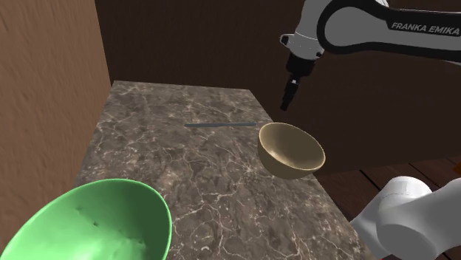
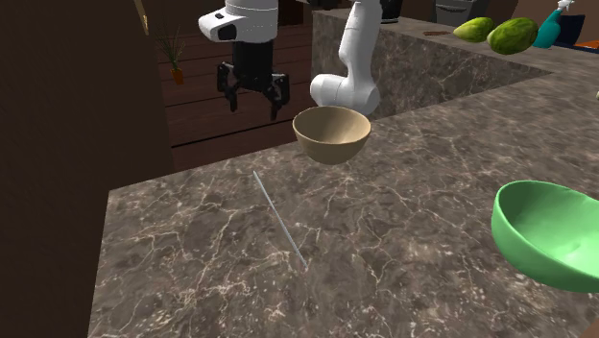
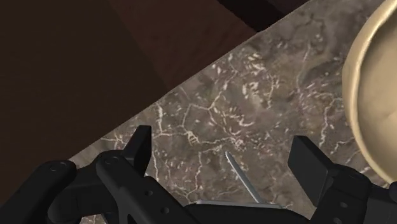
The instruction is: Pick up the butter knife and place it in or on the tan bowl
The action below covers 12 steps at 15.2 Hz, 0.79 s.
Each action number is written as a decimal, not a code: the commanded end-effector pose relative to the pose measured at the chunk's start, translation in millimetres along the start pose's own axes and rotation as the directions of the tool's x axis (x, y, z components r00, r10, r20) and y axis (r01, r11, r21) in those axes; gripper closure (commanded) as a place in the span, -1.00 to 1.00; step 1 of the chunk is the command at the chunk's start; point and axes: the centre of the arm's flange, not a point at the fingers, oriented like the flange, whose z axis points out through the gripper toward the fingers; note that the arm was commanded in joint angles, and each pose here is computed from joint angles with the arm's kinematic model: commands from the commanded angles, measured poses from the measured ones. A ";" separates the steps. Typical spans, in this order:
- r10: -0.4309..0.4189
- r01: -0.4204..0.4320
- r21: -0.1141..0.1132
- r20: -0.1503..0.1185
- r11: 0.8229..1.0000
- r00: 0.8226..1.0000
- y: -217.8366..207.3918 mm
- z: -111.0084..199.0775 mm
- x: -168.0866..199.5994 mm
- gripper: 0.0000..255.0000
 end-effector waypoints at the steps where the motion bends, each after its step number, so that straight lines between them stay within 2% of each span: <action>1: -0.098 0.098 0.003 0.004 0.995 0.995 -4.3 6.3 27.3 -1.00; 3: -0.190 0.190 0.007 0.007 0.982 0.982 -12.3 13.5 52.0 -1.00; 6: -0.326 0.326 0.013 0.012 0.945 0.945 -28.5 24.3 87.3 -1.00; 9: -0.455 0.455 0.020 0.016 0.890 0.890 -49.6 35.4 119.9 -1.00; 12: -0.575 0.575 0.027 0.019 0.818 0.818 -75.0 46.5 149.2 -1.00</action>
